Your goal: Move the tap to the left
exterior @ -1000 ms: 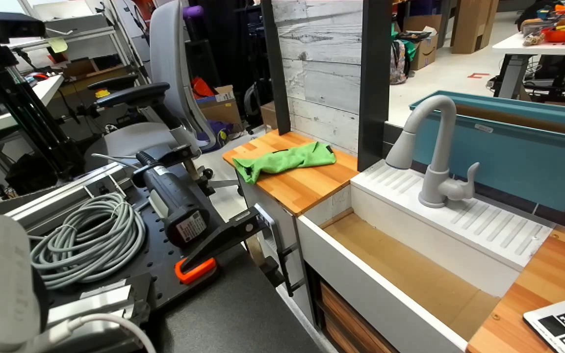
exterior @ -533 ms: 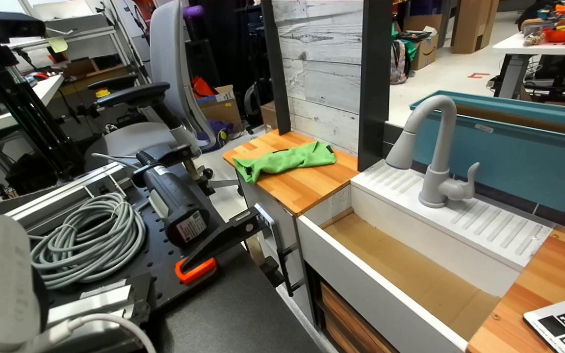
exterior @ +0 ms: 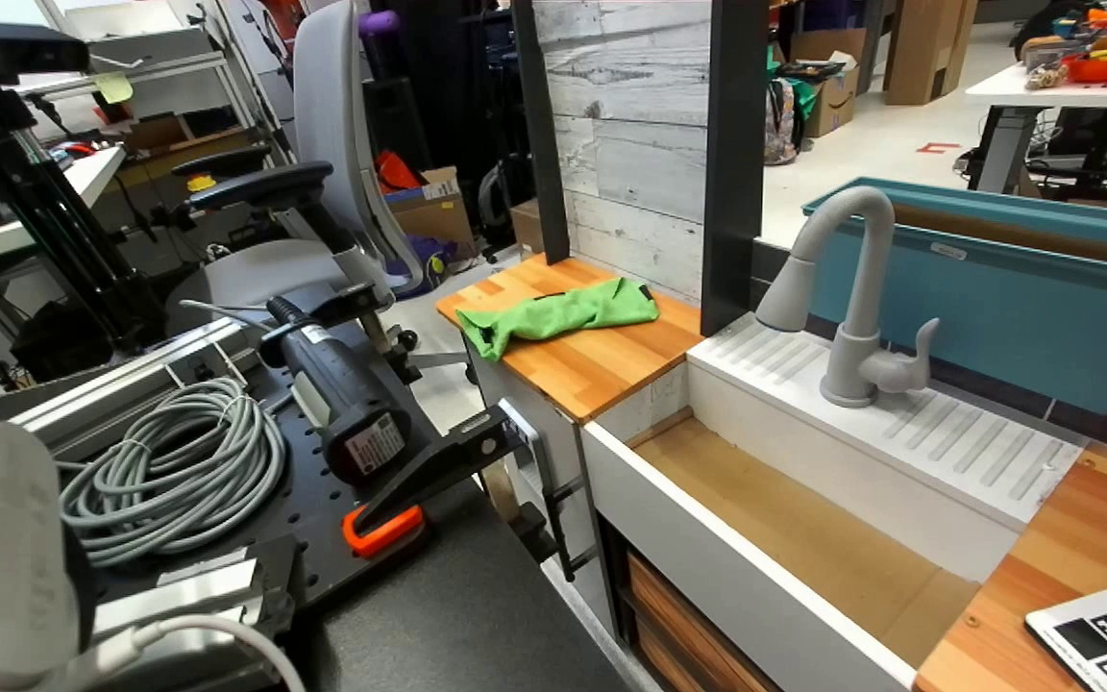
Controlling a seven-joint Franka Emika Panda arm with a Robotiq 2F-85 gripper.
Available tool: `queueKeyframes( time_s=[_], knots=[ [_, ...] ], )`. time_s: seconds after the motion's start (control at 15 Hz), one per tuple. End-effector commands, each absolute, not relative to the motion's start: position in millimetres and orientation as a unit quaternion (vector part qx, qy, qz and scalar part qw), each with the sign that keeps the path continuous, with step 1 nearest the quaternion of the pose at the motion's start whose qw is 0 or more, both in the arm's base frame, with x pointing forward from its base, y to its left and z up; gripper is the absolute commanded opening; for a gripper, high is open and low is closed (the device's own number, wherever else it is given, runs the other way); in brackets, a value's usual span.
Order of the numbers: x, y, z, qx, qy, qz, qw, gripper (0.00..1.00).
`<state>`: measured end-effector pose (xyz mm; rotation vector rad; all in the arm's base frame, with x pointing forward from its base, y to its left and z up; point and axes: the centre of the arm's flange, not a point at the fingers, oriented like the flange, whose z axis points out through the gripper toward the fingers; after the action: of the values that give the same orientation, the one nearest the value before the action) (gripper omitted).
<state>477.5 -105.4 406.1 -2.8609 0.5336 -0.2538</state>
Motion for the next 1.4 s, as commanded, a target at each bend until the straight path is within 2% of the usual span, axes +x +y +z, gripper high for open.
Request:
queueKeyframes(
  time_s=[0.0, 0.07, 0.13, 0.27, 0.47, 1.33],
  knots=[
    [537, -126, 341, -0.967, 0.221, -0.074, 0.104, 1.00],
    [543, -130, 327, -0.965, 0.233, -0.067, 0.098, 1.00],
    [508, -118, 346, -0.970, 0.212, -0.068, 0.098, 1.00],
    [515, -120, 324, -0.971, 0.215, -0.054, 0.092, 1.00],
    [514, -117, 337, -0.969, 0.224, -0.068, 0.086, 1.00],
    [596, -141, 222, -0.982, 0.183, -0.046, 0.000, 1.00]
  ],
)
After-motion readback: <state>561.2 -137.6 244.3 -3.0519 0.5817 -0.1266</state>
